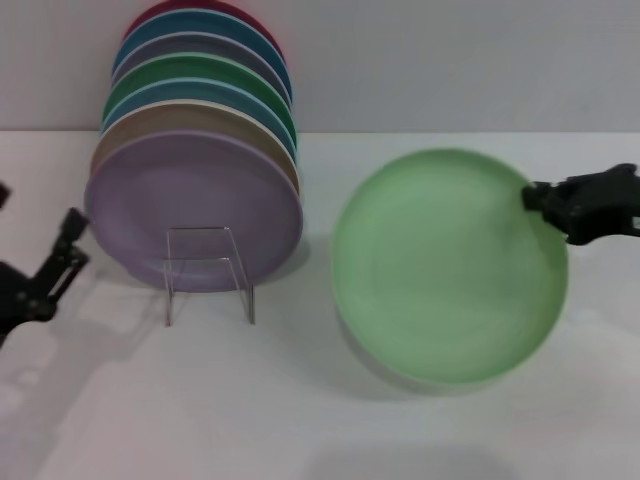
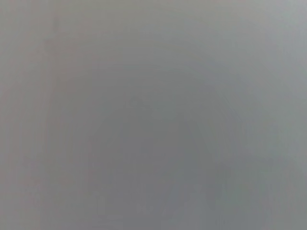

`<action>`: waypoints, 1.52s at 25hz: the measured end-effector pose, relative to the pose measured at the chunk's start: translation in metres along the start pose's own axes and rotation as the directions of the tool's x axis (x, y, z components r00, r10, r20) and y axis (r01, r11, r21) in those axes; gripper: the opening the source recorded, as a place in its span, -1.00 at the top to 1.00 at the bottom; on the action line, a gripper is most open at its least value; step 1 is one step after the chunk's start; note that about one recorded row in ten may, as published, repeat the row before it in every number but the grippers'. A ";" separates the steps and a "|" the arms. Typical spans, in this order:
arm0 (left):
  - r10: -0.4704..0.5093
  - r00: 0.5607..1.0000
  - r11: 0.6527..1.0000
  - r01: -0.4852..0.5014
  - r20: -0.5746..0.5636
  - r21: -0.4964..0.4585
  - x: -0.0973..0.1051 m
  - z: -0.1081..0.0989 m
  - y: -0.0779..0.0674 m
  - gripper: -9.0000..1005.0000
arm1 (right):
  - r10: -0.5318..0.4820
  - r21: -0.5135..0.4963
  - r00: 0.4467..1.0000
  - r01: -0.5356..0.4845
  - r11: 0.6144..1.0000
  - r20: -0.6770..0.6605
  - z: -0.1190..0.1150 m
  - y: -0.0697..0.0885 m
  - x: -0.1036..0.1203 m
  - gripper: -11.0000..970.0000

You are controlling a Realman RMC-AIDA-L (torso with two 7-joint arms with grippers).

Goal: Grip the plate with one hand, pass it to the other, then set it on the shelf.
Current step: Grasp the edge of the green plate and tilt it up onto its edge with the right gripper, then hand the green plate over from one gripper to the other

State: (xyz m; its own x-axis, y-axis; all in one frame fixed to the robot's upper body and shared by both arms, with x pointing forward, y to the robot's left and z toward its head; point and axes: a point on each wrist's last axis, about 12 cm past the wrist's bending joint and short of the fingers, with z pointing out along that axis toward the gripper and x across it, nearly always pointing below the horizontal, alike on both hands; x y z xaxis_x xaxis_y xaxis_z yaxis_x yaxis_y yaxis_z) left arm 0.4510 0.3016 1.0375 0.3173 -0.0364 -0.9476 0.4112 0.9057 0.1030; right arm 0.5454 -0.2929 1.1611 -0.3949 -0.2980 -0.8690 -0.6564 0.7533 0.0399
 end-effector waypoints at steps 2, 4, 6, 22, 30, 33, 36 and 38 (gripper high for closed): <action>-0.022 1.000 0.999 0.022 -0.008 0.029 0.001 0.009 -0.001 -0.59 | -0.016 0.000 0.998 0.016 1.000 0.056 -0.008 -0.003 0.010 0.94; -0.031 0.999 0.999 0.032 -0.031 0.031 0.002 0.021 0.001 -0.59 | -0.008 -0.001 0.996 0.008 1.000 0.093 -0.012 -0.005 0.018 0.94; -0.012 0.998 1.000 0.013 -0.061 0.008 0.002 0.030 0.005 -0.59 | 0.011 0.014 0.994 -0.013 1.000 0.105 -0.018 -0.011 0.025 0.94; 0.270 0.949 0.961 -0.255 -0.164 0.105 -0.088 0.128 -0.027 -0.59 | -0.010 0.057 0.994 0.004 0.998 0.108 -0.020 -0.020 0.040 0.94; 0.269 0.953 0.962 -0.257 -0.141 0.098 -0.111 0.155 -0.037 -0.59 | -0.010 0.060 0.994 0.003 0.998 0.108 -0.020 -0.020 0.041 0.94; 0.261 0.950 0.962 -0.242 -0.171 0.123 -0.118 0.163 -0.049 -0.59 | -0.011 0.076 0.994 0.002 0.997 0.112 -0.022 -0.022 0.040 0.94; 0.196 0.963 0.974 -0.170 -0.187 0.147 -0.125 0.168 -0.052 -0.59 | -0.021 0.084 0.992 0.010 0.996 0.124 -0.022 -0.023 0.038 0.94; 0.119 0.974 0.984 -0.089 -0.192 0.157 -0.129 0.171 -0.050 -0.59 | -0.031 0.083 0.990 0.020 0.996 0.136 -0.021 -0.023 0.035 0.94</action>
State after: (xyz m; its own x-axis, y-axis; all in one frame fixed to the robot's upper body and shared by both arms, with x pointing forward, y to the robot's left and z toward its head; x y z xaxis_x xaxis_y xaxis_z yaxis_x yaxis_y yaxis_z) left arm 0.5356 0.1883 1.2066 0.1938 0.1533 -0.9690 0.5108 0.8275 0.2330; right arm 0.5329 -0.3330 1.1399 -0.2835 -0.2387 -0.9288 -0.6083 0.7935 -0.0182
